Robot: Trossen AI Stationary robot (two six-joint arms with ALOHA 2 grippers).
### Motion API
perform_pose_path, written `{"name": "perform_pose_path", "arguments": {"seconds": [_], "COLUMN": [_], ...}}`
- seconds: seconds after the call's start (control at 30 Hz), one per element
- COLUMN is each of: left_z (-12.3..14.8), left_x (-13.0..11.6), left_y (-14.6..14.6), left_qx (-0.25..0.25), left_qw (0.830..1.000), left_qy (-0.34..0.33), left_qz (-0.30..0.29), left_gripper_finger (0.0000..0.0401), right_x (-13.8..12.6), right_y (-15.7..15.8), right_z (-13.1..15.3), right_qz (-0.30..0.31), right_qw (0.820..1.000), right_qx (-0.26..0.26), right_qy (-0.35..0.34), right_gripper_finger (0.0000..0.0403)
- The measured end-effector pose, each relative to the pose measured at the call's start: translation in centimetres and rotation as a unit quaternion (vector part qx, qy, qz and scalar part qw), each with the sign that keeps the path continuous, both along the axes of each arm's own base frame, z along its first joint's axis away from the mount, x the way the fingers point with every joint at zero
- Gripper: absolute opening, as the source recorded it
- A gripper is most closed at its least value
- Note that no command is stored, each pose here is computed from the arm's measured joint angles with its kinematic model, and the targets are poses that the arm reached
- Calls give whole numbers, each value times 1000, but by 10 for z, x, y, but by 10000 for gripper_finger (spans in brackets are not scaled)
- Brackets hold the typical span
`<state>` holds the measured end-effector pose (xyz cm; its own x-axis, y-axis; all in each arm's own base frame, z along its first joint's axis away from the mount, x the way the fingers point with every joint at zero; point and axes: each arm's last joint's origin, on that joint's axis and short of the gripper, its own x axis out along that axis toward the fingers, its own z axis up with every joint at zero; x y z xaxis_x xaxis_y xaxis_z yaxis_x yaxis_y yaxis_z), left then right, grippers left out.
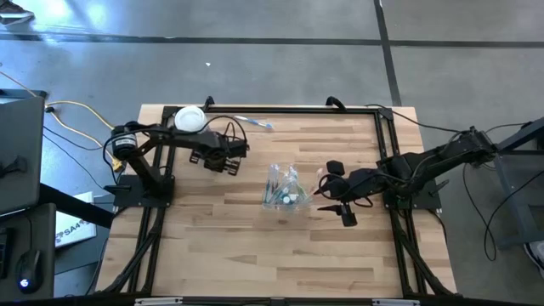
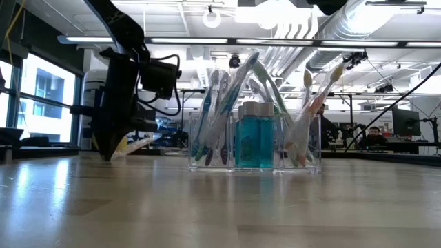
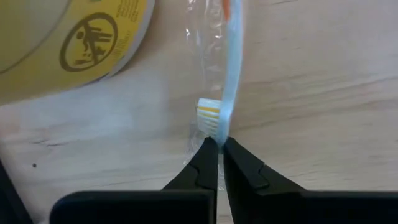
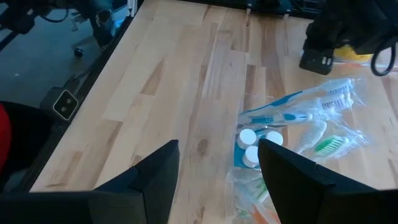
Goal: Pick & Place toothbrushing station
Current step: Put the orange toothbrush into the transparent organizer
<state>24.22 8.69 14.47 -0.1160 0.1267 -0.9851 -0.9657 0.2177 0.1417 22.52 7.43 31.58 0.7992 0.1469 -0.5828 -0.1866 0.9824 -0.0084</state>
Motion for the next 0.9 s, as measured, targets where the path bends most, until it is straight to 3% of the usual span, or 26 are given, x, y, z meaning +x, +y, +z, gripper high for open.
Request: {"name": "perform_pose_path", "arguments": {"seconds": [0.23, 0.67, 0.9], "left_z": [5, 50, 66], "left_x": [4, 22, 26], "left_y": [-19, -55, -58], "left_qx": [42, 105, 135], "left_qw": [998, 990, 986], "left_qy": [3, -21, -18], "left_qz": [-42, -88, -96], "left_gripper_finger": [3, 2, 1], "right_x": [0, 0, 0], "right_y": [0, 0, 0], "right_z": [0, 0, 0], "right_qz": [-2, -4, -7], "right_qw": [1000, 1000, 1000], "right_qx": [3, 2, 6], "right_qy": [1, 0, 1], "right_gripper_finger": [212, 212, 212]}}
